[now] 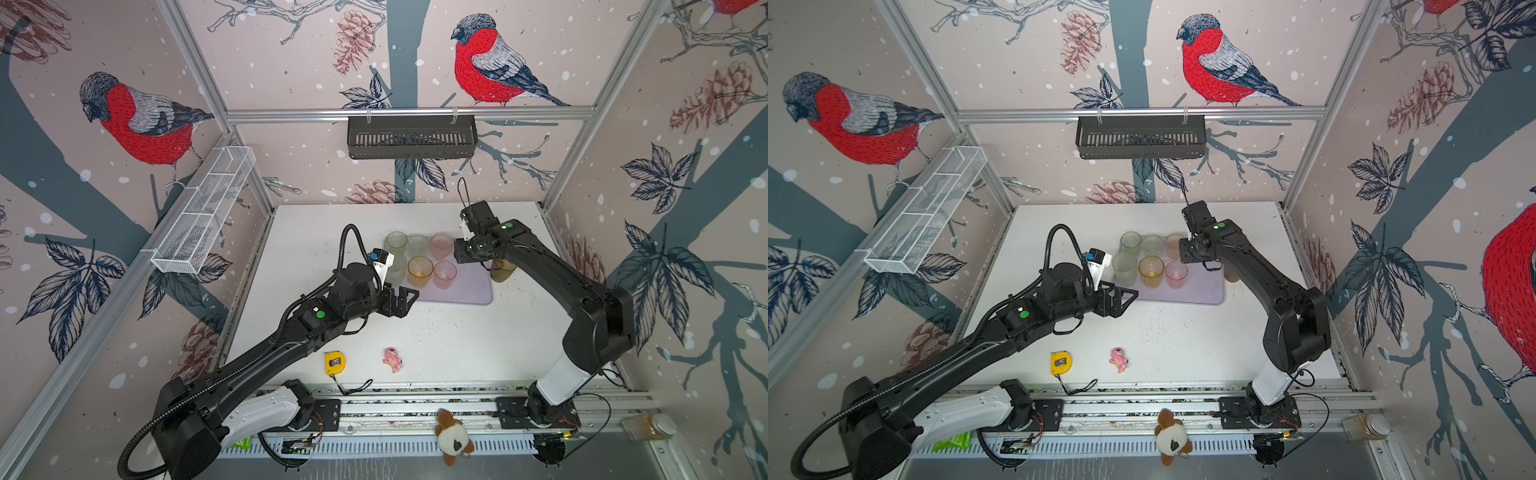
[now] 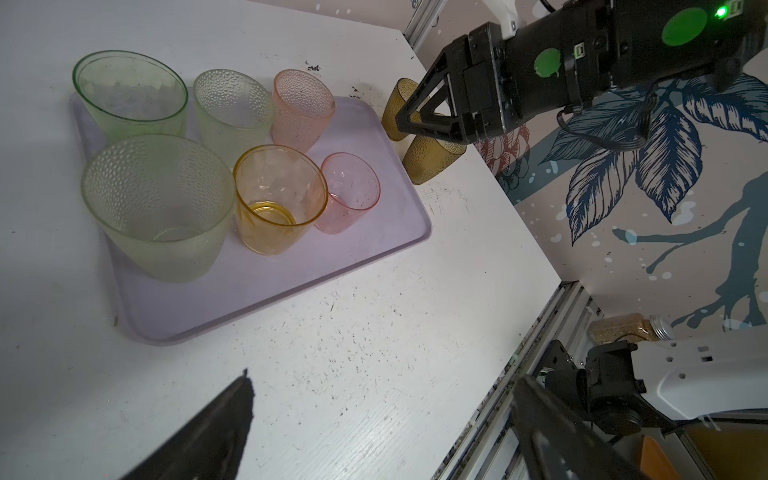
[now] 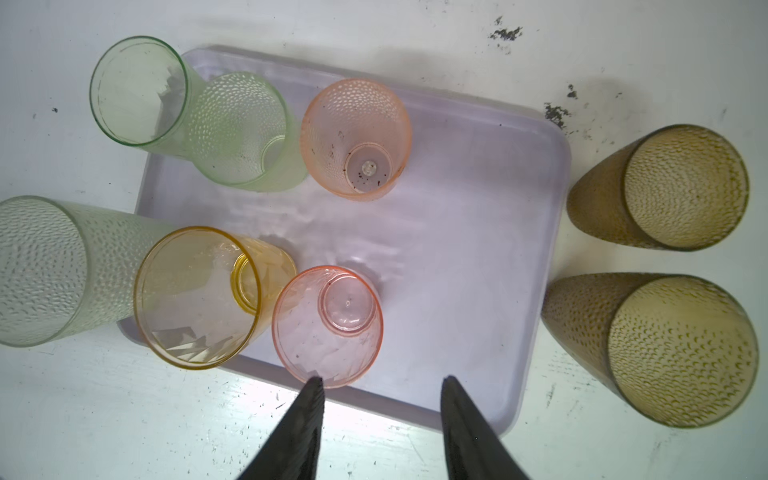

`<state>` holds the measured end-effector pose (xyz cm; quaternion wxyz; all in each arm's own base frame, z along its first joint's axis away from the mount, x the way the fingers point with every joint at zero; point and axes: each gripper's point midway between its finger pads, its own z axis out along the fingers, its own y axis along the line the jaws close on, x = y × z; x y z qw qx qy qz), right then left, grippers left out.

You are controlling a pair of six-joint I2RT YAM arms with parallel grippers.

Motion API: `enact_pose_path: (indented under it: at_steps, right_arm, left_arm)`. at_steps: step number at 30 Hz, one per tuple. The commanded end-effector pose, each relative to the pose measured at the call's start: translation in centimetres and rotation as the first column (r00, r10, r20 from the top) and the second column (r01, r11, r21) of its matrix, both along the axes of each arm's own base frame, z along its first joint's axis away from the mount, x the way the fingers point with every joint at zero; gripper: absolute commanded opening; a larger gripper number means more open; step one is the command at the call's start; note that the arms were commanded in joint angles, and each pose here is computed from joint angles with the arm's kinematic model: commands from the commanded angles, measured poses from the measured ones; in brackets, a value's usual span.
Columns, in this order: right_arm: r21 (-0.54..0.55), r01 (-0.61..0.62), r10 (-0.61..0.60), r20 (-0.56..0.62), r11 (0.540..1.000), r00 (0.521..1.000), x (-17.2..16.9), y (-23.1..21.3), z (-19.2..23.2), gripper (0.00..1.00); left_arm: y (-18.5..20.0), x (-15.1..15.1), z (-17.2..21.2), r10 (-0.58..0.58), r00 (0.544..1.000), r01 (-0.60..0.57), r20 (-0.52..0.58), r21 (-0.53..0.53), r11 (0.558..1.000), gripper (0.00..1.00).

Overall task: Place the glasses into the tray
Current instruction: 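Move right gripper to the olive cups while left arm reaches over the tray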

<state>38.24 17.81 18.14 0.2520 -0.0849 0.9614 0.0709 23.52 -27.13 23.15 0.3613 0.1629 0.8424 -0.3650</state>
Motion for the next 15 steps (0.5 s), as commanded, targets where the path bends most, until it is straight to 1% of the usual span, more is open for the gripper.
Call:
enact_pose_path:
  at_steps: [1, 9, 15]
  right_arm:
    - [-0.016, 0.028, -0.028, 0.003, 0.999, 1.000, -0.3, -1.1, 0.9, 0.48]
    - [-0.013, 0.046, -0.045, 0.028, 0.999, 0.999, 0.6, -2.9, 2.2, 0.48]
    - [-0.007, 0.074, -0.074, 0.040, 0.997, 0.997, 1.6, -5.1, 2.4, 0.48]
  left_arm:
    - [-0.7, 0.1, 0.9, -0.029, 0.999, 0.030, 0.027, -0.010, 1.000, 0.97]
    - [-1.8, 0.3, 1.5, -0.046, 0.999, 0.046, 0.025, -0.012, 0.999, 0.97]
    - [-3.6, 0.0, 1.7, -0.075, 0.997, 0.075, 0.025, 0.004, 0.997, 0.97]
